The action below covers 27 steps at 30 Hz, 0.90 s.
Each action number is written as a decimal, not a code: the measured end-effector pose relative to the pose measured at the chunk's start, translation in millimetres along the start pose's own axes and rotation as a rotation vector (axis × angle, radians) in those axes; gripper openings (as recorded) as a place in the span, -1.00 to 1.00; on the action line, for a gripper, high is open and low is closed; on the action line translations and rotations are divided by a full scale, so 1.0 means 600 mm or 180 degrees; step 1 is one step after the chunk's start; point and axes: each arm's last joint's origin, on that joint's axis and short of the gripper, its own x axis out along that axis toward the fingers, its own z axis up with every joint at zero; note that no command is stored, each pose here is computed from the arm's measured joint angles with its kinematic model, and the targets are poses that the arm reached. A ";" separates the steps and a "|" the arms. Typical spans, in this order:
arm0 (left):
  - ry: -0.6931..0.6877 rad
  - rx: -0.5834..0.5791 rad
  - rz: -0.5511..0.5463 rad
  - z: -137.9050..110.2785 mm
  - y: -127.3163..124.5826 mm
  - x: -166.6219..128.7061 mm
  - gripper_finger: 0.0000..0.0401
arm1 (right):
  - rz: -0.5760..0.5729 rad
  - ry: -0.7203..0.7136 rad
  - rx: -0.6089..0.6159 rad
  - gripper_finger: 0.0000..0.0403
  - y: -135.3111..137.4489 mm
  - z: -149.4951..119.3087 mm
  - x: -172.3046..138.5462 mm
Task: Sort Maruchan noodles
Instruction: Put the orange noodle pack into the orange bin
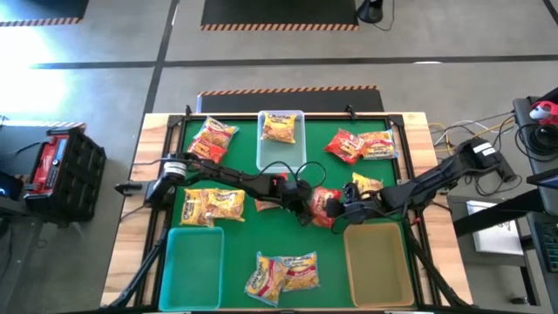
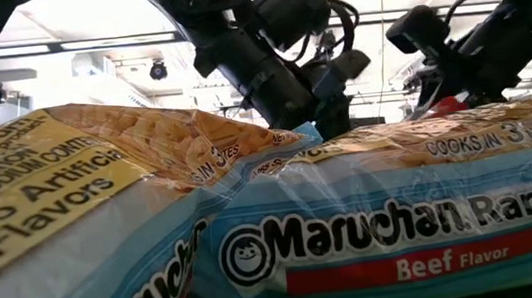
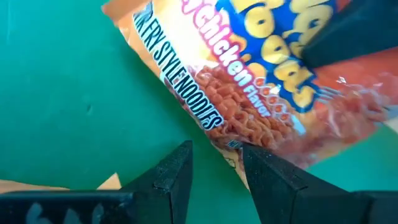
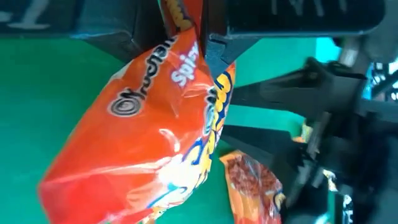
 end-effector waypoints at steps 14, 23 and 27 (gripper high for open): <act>-0.0049 0.0194 -0.0288 0.020 -0.022 -0.052 -0.38 | 0.0037 0.0074 -0.0352 -0.88 0.004 0.014 -0.037; -0.0186 0.0297 -0.0375 0.036 -0.035 -0.098 -0.38 | 0.0245 0.0411 -0.0564 -0.91 0.012 0.021 -0.067; -0.0204 0.0310 -0.0381 0.039 -0.037 -0.107 -0.38 | 0.0532 0.0804 -0.0667 -0.91 0.021 0.024 -0.093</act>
